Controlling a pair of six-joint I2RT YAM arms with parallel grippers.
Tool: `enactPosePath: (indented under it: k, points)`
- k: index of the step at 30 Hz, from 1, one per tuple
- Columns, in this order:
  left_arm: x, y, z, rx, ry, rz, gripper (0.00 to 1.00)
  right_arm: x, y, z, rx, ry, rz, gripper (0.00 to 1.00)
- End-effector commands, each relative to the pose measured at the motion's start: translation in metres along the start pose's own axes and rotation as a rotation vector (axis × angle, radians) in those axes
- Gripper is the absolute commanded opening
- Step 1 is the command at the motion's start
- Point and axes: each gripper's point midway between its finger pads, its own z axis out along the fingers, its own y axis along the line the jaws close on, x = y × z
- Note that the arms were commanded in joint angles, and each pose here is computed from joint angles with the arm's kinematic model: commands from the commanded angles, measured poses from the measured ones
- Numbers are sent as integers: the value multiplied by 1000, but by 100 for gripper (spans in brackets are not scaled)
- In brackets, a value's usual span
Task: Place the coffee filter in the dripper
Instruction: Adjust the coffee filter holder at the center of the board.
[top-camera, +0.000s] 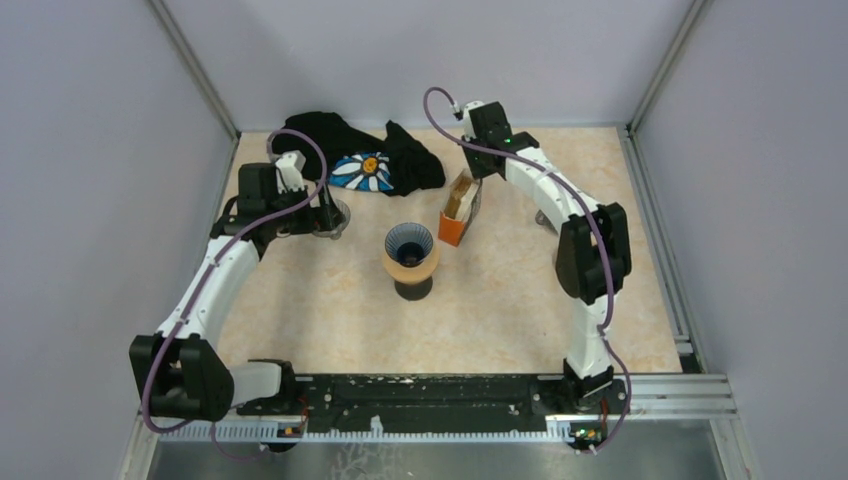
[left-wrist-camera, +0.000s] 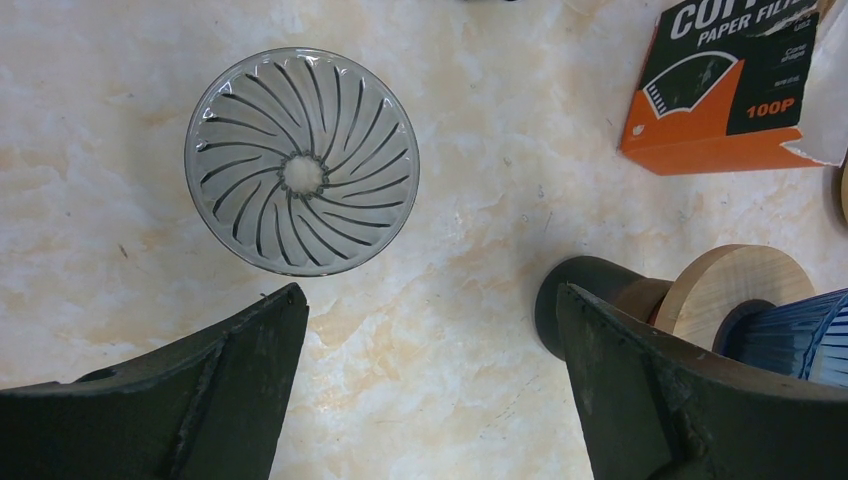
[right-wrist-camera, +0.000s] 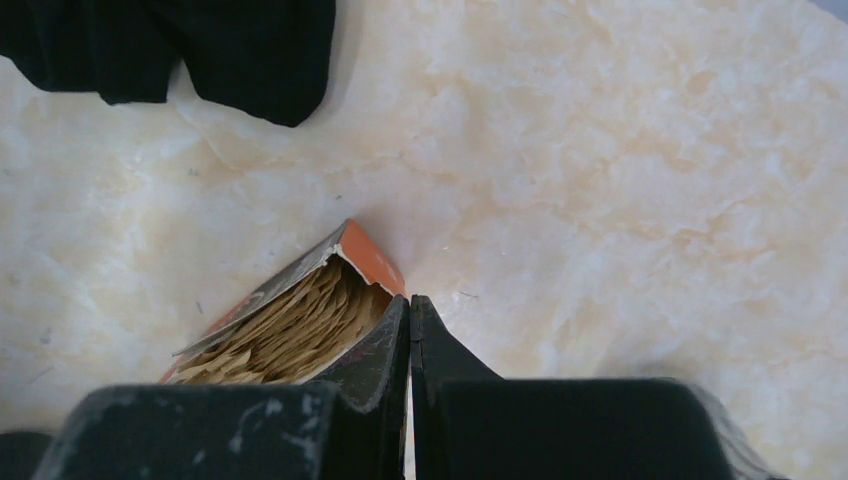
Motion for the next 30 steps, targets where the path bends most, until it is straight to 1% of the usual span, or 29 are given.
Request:
enactPosePath:
  k: [1,14,21,23,27,29,30]
  points:
    - [1,0,4,18,0,3,99,-36,-14,-7,-6,-85,-149,0]
    - [1,0,5,27,6,2,99,-52,-9,14,-57,-144,-359,0]
    - [2,0,6,27,11,0,99,-61,-6,11,-75,-175,-386,0]
    - [2,0,6,30,11,0,99,-66,-7,4,-67,-188,-372,4]
    - [2,-1,6,37,12,-1,99,-75,-13,-16,-34,-219,-320,24]
    - [2,-2,6,41,13,-2,99,-79,-16,-26,-13,-232,-267,32]
    - [2,-2,6,42,13,-2,99,-78,-18,-30,3,-235,-236,34]
